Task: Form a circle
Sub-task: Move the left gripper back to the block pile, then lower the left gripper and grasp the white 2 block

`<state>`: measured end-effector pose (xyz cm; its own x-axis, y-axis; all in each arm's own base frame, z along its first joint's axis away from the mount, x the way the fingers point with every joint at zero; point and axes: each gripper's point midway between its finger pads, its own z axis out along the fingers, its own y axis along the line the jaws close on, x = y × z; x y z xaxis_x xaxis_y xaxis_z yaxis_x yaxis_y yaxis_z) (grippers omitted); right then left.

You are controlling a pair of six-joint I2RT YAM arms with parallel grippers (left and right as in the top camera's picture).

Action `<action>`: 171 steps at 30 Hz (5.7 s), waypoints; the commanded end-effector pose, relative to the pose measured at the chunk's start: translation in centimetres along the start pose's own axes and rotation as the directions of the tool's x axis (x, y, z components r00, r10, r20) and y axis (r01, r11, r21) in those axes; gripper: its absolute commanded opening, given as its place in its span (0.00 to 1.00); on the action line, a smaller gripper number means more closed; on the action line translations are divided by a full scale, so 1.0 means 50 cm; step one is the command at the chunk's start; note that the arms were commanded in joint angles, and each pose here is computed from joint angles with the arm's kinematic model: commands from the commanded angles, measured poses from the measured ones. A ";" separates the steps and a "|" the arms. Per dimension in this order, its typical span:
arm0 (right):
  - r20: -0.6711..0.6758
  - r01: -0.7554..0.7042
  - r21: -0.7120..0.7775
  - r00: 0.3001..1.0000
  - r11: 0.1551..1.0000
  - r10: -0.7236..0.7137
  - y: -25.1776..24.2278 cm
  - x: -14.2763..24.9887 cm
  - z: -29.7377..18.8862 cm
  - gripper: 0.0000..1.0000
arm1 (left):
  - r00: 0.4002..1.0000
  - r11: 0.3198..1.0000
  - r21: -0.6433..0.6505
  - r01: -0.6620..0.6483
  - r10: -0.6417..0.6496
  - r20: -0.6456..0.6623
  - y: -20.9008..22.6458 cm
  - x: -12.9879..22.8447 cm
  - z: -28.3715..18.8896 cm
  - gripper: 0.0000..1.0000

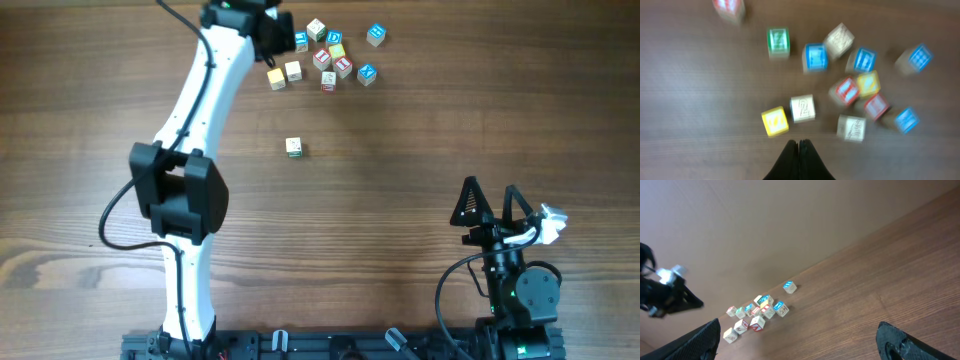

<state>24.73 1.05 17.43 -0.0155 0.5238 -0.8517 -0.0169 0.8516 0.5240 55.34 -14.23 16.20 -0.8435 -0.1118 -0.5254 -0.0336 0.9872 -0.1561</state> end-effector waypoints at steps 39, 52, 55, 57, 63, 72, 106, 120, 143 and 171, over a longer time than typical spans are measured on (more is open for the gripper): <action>0.016 -0.002 0.009 1.000 1.000 0.002 -0.004 -0.007 0.000 1.00 | 1.000 1.000 0.025 -0.009 0.009 0.018 0.006 -0.015 0.005 0.10; 0.016 -0.002 0.009 1.000 1.000 0.002 -0.004 -0.007 0.000 1.00 | 0.995 0.991 0.090 -0.096 0.093 0.039 -0.118 0.023 0.108 0.46; 0.016 -0.002 0.009 1.000 1.000 0.002 -0.004 -0.007 0.000 1.00 | 0.994 0.996 0.027 -0.086 0.084 0.062 -0.089 0.018 0.156 0.52; 0.016 -0.002 0.009 1.000 1.000 0.002 -0.004 -0.007 0.000 1.00 | 0.995 0.997 0.018 -0.073 0.071 0.064 -0.071 0.015 0.174 0.53; 0.016 -0.002 0.009 1.000 1.000 0.002 -0.004 -0.007 0.000 1.00 | 0.999 0.999 -0.030 -0.037 0.037 -0.014 -0.008 0.046 0.214 0.54; 0.016 -0.002 0.009 1.000 1.000 0.002 -0.004 -0.007 0.000 1.00 | 0.997 0.999 -0.046 -0.030 0.026 -0.075 0.017 0.076 0.232 0.53; 0.016 -0.002 0.009 1.000 1.000 0.002 -0.004 -0.007 0.000 1.00 | 0.950 1.000 0.022 0.008 0.000 -0.313 0.004 0.188 0.215 0.04; 0.016 -0.002 0.009 1.000 1.000 0.002 -0.004 -0.007 0.000 1.00 | 0.980 0.994 -0.106 0.027 -0.048 -0.195 0.099 0.140 0.277 0.24; 0.016 -0.002 0.009 1.000 1.000 0.002 -0.004 -0.007 0.000 1.00 | 0.996 0.997 -0.031 0.078 -0.079 -0.038 -0.025 0.055 0.152 0.68; 0.016 -0.002 0.009 1.000 1.000 0.002 -0.004 -0.007 0.000 1.00 | 0.996 0.997 -0.036 0.073 -0.075 -0.048 -0.019 0.077 0.225 0.75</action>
<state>24.73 1.06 17.43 -0.0157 0.5238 -0.8517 -0.0172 0.8516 0.5240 57.84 -17.10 5.54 -0.8661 -0.1752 -0.4681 -0.1076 0.9799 -0.1677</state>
